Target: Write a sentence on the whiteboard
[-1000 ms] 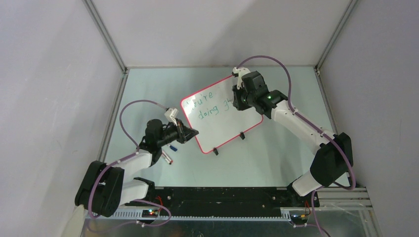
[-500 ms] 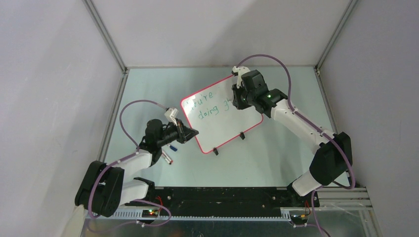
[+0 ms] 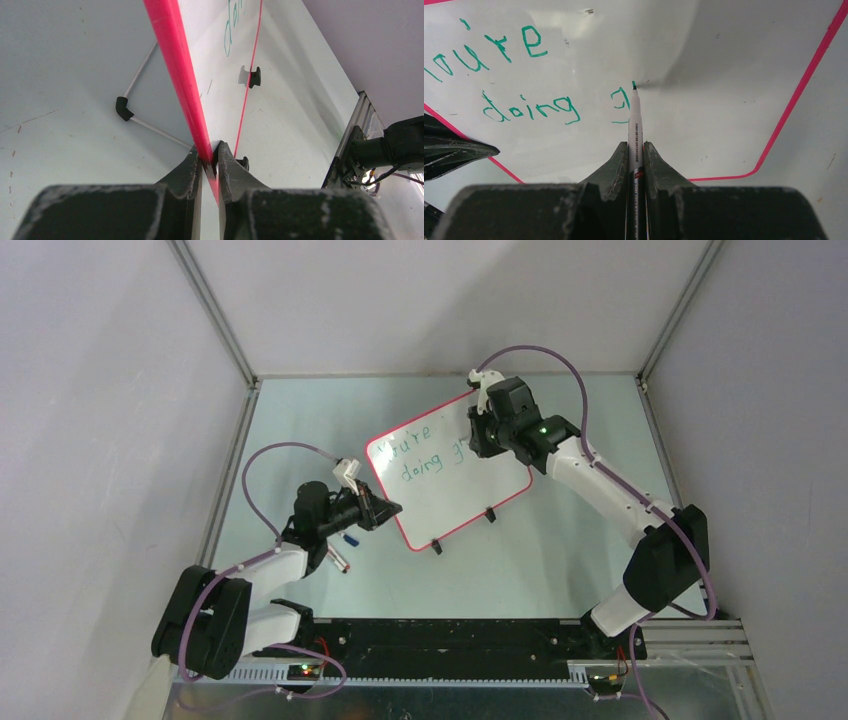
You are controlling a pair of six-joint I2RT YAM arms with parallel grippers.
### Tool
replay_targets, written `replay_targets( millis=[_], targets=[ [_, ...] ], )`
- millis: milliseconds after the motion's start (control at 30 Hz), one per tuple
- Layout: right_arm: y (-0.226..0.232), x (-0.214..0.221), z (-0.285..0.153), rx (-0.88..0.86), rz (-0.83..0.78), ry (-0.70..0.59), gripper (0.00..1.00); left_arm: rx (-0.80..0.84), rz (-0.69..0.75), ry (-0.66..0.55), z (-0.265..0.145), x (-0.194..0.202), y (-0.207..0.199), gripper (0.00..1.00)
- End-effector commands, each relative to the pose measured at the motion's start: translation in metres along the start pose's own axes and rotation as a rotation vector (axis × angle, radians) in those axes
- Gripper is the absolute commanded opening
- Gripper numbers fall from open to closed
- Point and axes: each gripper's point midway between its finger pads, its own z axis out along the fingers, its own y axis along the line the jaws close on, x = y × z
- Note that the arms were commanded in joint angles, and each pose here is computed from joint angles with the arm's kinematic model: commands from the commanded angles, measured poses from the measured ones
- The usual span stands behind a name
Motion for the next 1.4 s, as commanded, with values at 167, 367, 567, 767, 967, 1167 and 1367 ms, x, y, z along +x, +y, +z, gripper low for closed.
replay_targets(
  millis=[167, 367, 567, 767, 967, 1167, 1367],
  targets=[
    [-0.009, -0.024, -0.001, 0.030, 0.006, -0.060, 0.00, -0.140, 0.060, 0.007, -0.001, 0.003, 0.032, 0.02],
    [-0.011, -0.024, -0.001, 0.033, 0.009, -0.059, 0.00, -0.139, 0.061, 0.008, -0.001, 0.003, 0.032, 0.02],
    [-0.010, -0.025, -0.003, 0.025, 0.012, -0.062, 0.00, -0.138, 0.061, 0.007, -0.001, 0.003, 0.031, 0.02],
    [-0.007, -0.030, -0.015, 0.008, 0.016, -0.088, 0.00, -0.141, 0.060, 0.008, -0.001, 0.003, 0.032, 0.02],
    [-0.006, -0.029, -0.024, 0.000, 0.017, -0.101, 0.00, -0.141, 0.061, 0.008, -0.001, 0.003, 0.032, 0.02],
    [-0.009, -0.022, -0.025, 0.015, 0.017, -0.091, 0.00, -0.140, 0.060, 0.008, -0.001, 0.003, 0.031, 0.02],
    [-0.010, -0.015, -0.019, 0.021, 0.018, -0.068, 0.00, -0.141, 0.060, 0.008, -0.001, 0.003, 0.032, 0.02]
  ],
)
